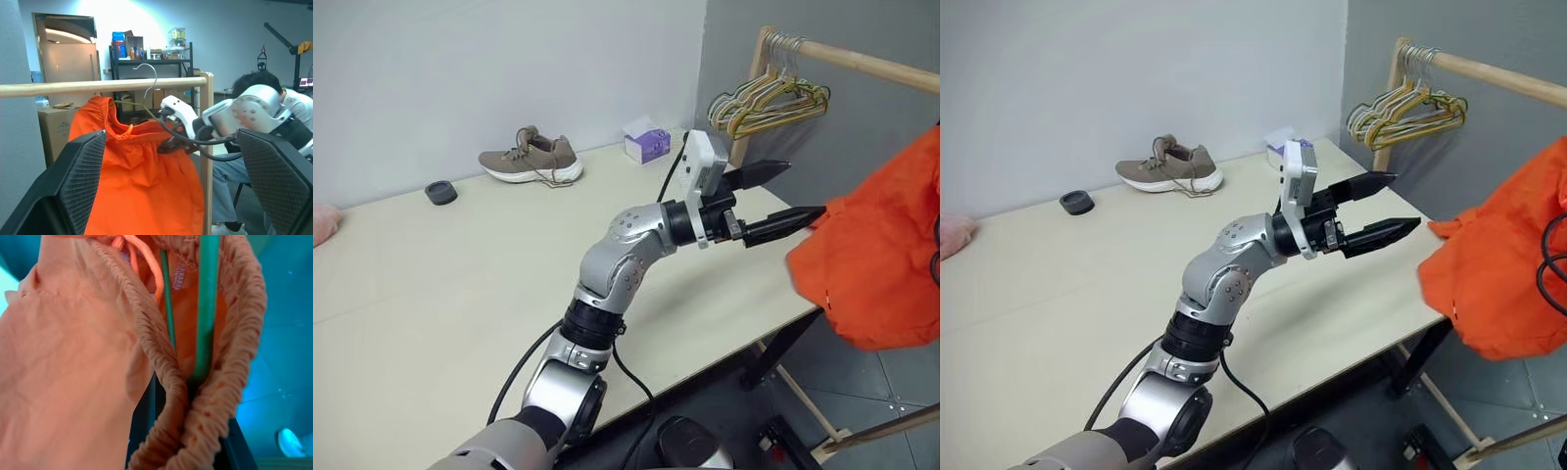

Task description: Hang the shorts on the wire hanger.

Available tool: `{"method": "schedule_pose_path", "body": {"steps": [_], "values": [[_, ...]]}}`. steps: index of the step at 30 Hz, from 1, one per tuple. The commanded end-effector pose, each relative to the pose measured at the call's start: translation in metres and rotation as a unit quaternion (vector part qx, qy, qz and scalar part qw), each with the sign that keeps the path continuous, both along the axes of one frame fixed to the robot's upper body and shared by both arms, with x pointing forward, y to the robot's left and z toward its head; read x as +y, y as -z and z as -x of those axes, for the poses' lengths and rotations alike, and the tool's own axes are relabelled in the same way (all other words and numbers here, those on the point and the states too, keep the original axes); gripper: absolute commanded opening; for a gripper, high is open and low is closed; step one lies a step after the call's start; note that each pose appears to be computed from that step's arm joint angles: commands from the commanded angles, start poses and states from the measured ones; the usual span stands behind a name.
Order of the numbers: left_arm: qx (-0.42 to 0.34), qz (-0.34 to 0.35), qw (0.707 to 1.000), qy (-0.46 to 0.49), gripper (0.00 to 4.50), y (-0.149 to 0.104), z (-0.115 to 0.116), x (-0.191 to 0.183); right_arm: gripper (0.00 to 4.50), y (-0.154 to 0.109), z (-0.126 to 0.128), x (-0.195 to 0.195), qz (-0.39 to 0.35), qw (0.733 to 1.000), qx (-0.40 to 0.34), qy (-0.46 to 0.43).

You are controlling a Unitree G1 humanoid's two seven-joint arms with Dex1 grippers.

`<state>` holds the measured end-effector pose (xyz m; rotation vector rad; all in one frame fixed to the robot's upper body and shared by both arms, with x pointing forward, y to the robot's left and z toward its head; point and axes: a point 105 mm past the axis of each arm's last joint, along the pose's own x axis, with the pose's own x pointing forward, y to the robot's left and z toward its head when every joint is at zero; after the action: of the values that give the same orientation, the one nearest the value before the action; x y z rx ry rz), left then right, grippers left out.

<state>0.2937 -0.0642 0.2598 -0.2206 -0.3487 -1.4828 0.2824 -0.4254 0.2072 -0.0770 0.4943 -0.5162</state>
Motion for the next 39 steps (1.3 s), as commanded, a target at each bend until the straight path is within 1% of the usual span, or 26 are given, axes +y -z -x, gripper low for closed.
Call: {"method": "schedule_pose_path", "body": {"steps": [1,6,9,13,21,27,30,34,36,39], "values": [[-0.021,0.022,0.999,0.012,4.48,-0.015,0.011,-0.001,0.0,-0.028,-0.01,-0.023,0.04,0.999,-0.024,0.018],[-0.024,0.021,0.999,0.015,4.48,-0.014,0.015,-0.004,0.0,-0.029,-0.024,-0.047,0.033,0.999,-0.014,0.039],[-0.025,0.021,0.999,0.015,4.48,-0.014,0.016,-0.004,0.0,-0.029,-0.03,-0.051,0.025,0.999,-0.01,0.041],[-0.026,0.021,0.999,0.015,4.48,-0.014,0.017,-0.004,0.0,-0.02,-0.036,-0.05,-0.012,0.999,0.002,0.042],[-0.026,0.022,0.999,0.03,4.48,-0.013,0.024,-0.003,0.0,-0.002,-0.04,-0.042,-0.069,0.997,0.018,0.038],[-0.02,0.029,0.998,0.043,4.48,-0.015,0.027,-0.002,0.0,-0.001,-0.041,-0.039,-0.084,0.996,0.013,0.038],[-0.018,0.03,0.998,0.043,4.48,-0.015,0.026,-0.002,0.0,-0.004,-0.043,-0.037,-0.097,0.995,-0.001,0.033],[-0.019,0.029,0.998,0.045,4.5,-0.016,0.027,-0.002,1.11,-0.01,-0.046,-0.034,-0.107,0.994,-0.024,0.028],[-0.02,0.027,0.998,0.044,4.5,-0.016,0.027,-0.001,1.82,-0.01,-0.047,-0.03,-0.12,0.992,-0.027,0.018],[-0.02,0.025,0.999,0.043,4.5,-0.015,0.027,-0.001,2.9,-0.012,-0.046,-0.027,-0.116,0.993,-0.031,0.012]]}}
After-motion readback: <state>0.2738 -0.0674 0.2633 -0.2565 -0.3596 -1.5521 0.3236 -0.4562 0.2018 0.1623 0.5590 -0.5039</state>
